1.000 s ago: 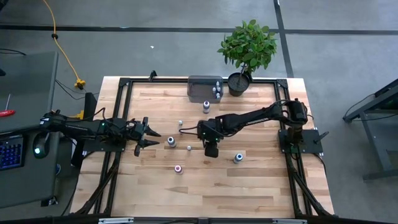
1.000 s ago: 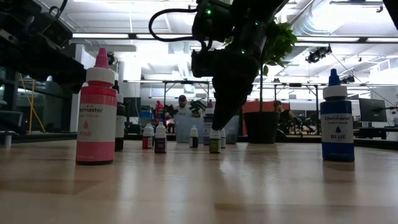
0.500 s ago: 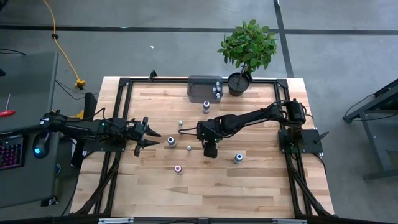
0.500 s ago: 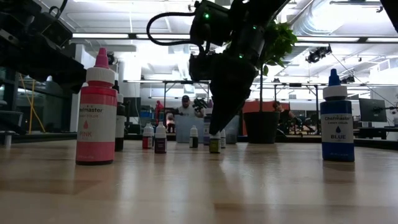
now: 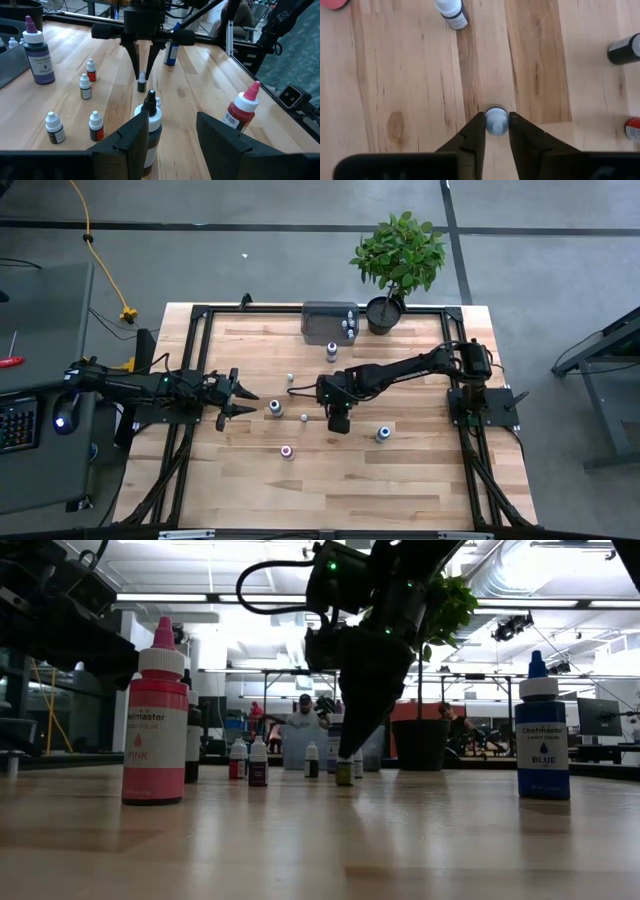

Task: Pick & Place food coloring
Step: Put the bottom small green food coloring bottle into the black bin

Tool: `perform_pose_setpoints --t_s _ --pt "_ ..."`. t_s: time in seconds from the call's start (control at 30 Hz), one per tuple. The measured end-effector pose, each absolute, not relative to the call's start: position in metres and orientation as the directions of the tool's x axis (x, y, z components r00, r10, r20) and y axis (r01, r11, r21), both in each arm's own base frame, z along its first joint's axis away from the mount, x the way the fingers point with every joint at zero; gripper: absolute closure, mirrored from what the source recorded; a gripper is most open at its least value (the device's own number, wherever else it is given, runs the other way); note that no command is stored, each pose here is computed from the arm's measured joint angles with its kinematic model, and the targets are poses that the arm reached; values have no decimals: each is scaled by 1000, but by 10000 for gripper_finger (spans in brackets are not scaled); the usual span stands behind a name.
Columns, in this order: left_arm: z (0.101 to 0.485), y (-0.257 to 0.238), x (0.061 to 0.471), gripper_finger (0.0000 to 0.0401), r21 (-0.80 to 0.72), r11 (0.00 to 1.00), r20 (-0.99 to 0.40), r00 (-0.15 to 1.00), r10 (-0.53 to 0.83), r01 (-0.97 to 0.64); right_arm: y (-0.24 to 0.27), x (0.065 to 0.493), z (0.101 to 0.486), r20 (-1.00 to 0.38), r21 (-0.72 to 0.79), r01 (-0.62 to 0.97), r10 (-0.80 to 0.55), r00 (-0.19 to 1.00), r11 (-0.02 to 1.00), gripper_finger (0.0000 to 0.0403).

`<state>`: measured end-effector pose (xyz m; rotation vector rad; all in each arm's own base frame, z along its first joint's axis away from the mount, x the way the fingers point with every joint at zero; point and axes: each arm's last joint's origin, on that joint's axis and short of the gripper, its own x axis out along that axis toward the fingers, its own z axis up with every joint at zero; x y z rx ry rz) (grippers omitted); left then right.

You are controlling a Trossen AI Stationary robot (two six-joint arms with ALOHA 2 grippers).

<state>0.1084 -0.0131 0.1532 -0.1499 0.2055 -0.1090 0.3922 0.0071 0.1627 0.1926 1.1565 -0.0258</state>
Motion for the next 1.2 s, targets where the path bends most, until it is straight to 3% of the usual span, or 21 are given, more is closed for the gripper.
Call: perform_pose_setpoints --t_s 0.4,0.73,1.2 --pt "153 -13 108 238 -159 983 -195 973 -123 92 7 393 169 -898 169 166 83 431 972 348" --pt "153 -13 108 238 -159 983 -195 973 -123 92 6 381 214 -847 179 193 52 528 965 350" --pt "153 -13 108 238 -159 983 -195 973 -123 92 -23 345 285 -748 153 325 -106 655 933 351"
